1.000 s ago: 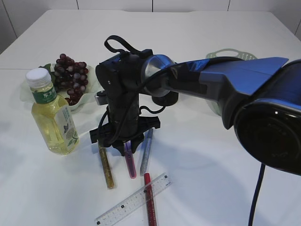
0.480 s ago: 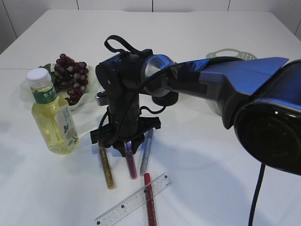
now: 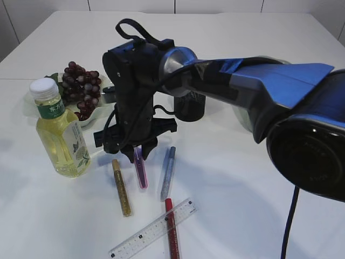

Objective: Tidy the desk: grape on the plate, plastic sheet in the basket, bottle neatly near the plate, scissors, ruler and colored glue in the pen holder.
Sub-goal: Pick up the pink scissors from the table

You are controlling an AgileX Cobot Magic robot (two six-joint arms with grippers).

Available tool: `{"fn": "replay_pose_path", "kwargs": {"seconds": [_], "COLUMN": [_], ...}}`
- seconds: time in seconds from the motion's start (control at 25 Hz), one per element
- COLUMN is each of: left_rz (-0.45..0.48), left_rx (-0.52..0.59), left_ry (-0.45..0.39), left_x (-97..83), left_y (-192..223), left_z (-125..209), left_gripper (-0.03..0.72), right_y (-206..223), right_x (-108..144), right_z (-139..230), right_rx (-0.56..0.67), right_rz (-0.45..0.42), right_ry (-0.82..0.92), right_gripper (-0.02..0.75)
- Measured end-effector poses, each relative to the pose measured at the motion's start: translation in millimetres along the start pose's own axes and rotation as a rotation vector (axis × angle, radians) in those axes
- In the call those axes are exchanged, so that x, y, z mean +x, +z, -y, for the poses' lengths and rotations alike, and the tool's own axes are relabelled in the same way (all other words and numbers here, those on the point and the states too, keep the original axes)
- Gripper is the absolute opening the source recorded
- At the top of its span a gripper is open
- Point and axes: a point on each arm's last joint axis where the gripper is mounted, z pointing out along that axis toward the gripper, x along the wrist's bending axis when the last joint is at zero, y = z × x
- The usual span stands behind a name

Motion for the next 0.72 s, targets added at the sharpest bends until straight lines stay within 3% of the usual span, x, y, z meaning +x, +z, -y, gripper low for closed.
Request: {"fn": "replay_pose_path", "kwargs": {"seconds": [0.28,0.72], "left_rz": [0.000,0.000], "left_rx": [0.000,0.000], "left_ry": [0.000,0.000], "left_x": [0.0,0.0], "left_y": [0.0,0.0], "left_z": [0.0,0.0], "left_gripper": [0.435,0.435], "right_y": [-19.2,-38.5], "right_x": [-1.8,-42.6], "right_z": [-13.1,-31.4], "right_rx": [-0.056,-0.043], "right_rz": [-0.054,-0.208], "right_ry": [-0.003,0.060], "right_gripper": [0.216,0.216]}}
